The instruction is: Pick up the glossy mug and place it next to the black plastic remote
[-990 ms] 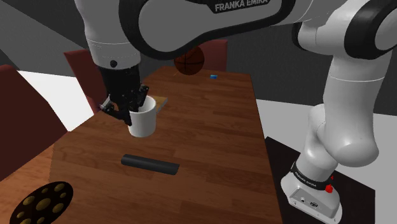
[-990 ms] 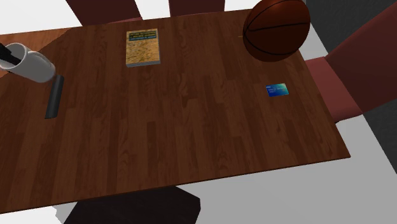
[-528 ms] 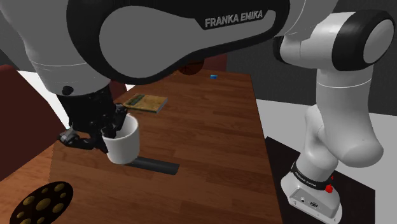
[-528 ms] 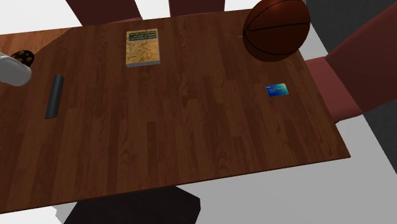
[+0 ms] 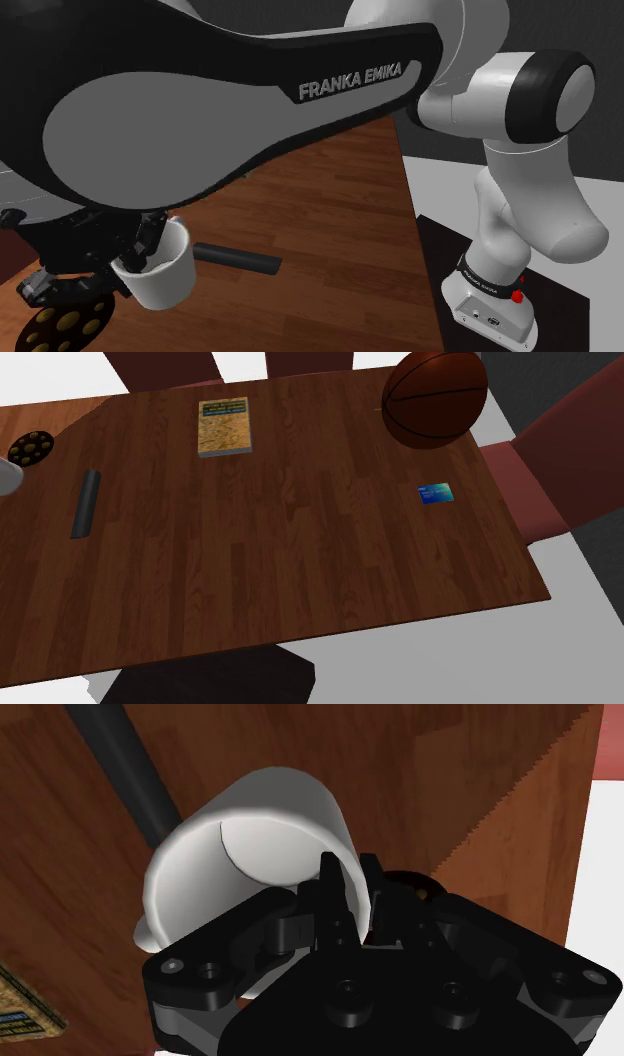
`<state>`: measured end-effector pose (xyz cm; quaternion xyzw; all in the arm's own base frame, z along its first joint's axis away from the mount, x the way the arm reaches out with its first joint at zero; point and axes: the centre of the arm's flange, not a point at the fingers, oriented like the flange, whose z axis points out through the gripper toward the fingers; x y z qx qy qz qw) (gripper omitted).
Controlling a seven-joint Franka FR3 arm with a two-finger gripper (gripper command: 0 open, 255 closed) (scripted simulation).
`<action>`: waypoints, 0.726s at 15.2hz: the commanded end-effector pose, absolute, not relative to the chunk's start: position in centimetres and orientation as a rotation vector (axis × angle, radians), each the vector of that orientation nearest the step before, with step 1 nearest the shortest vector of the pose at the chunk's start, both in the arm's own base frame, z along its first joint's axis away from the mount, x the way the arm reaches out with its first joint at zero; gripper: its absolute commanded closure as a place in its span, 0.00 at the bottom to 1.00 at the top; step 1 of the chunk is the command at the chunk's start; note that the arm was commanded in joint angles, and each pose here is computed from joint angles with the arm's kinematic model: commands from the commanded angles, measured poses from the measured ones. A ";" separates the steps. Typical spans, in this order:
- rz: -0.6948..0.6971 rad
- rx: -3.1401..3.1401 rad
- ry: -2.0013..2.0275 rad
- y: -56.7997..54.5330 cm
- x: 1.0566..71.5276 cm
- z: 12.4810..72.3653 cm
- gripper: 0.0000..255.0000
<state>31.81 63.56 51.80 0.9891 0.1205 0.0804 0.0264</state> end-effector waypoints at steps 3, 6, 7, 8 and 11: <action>0.249 3.057 0.371 63.6 31.7 49.7 1.00; 0.249 3.057 0.371 63.6 31.7 48.1 1.00; 0.249 3.057 0.371 63.6 31.7 47.6 1.00; 0.249 3.057 0.371 63.6 31.7 47.1 1.00; 0.249 3.057 0.371 63.6 31.7 45.4 1.00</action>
